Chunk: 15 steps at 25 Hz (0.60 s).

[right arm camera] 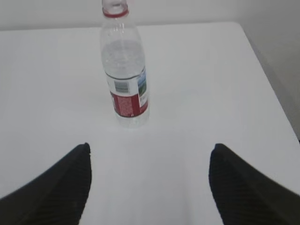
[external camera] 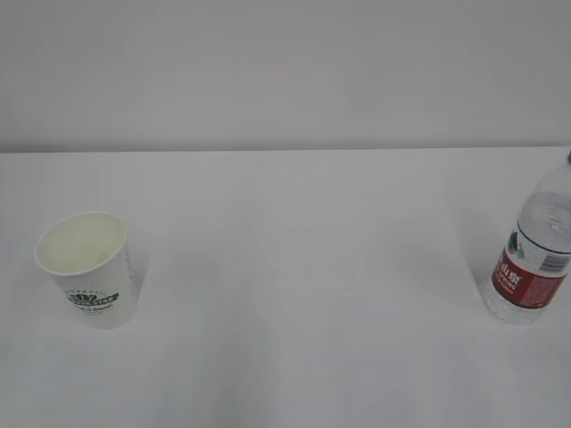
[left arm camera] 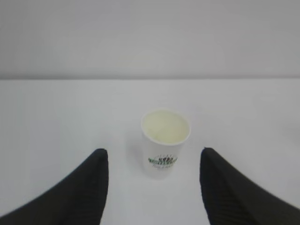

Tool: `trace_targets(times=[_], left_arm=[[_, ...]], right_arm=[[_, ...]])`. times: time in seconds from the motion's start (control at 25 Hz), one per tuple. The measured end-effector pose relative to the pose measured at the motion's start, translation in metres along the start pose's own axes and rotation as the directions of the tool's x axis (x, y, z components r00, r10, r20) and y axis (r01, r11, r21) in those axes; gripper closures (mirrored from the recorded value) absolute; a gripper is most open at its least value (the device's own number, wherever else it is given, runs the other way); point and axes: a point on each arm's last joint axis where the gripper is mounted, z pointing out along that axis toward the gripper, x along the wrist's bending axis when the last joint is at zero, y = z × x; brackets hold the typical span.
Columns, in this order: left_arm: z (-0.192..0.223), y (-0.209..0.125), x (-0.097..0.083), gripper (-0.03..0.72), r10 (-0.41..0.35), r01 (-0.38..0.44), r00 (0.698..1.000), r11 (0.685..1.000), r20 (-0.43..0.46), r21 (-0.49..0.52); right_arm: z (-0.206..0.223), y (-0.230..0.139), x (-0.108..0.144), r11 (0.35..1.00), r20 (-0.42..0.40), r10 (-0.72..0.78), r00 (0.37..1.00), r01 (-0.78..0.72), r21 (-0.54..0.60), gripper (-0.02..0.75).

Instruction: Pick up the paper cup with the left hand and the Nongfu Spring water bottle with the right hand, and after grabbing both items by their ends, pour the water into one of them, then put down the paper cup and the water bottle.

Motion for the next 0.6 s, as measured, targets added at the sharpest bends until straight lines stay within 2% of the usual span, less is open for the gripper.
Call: trace_targets(times=[0.12,0.28,0.6], left_arm=[[0.0,0.006,-0.001,0.238,-0.011,0.012,1.0,0.998,0.013,-0.064],[0.0,0.009,-0.001,0.238,-0.014,0.015,1.0,0.995,0.013,-0.095],[0.026,0.022,0.003,0.238,-0.036,0.036,0.999,0.999,-0.007,-0.028]], right_arm=[[0.0,0.005,0.0,0.999,-0.005,0.0,1.0,0.0,-0.054,0.148],[0.0,0.009,0.001,0.995,-0.007,-0.001,1.0,0.0,-0.097,0.149],[-0.001,0.01,0.001,0.994,-0.006,-0.002,1.0,0.002,-0.108,0.15]])
